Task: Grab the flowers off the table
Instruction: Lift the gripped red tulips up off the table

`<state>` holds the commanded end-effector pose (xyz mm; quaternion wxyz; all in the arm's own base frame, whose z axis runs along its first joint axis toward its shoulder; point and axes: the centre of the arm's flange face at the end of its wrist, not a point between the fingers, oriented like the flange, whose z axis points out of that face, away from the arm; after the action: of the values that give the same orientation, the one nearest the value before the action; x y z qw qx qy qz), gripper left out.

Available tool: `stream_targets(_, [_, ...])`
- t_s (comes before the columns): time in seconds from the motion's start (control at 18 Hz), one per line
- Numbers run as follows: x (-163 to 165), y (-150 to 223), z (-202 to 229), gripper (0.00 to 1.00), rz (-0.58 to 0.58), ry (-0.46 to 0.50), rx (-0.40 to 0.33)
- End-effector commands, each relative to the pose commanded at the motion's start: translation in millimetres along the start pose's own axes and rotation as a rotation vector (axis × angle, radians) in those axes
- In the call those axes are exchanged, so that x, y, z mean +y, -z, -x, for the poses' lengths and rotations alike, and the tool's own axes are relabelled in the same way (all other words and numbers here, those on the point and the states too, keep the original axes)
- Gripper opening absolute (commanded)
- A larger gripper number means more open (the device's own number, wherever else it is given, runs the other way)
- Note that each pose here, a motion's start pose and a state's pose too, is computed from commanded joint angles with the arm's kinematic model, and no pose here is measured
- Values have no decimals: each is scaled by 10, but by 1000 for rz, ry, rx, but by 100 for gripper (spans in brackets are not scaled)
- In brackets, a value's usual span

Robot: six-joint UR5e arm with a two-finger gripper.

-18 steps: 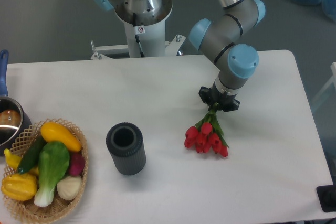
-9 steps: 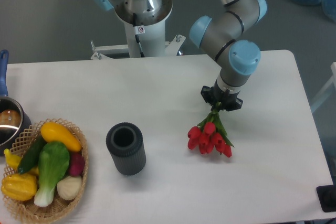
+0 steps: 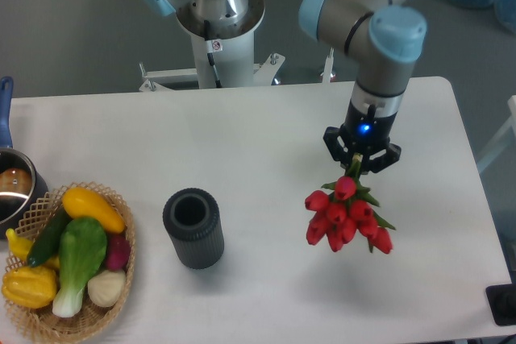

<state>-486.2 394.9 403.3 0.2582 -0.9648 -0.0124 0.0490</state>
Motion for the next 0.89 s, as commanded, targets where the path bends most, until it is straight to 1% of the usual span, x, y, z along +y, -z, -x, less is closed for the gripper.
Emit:
stream_targets(0.28, [-329,358,55,13,-199,-35,22])
stream_targets(0.33, [-375,447,78,13,-239,-46,14])
stream_targets(0.44, [-438,519,71,13,-319,-58,25])
stream_targets(0.5, [-457,550,61,13,-340,-59,31])
stream_targets(0.67, [-425,659,77,13,-347,-56,15])
stream_targets(0.89, [-418,666,76,13,-348,-56,15])
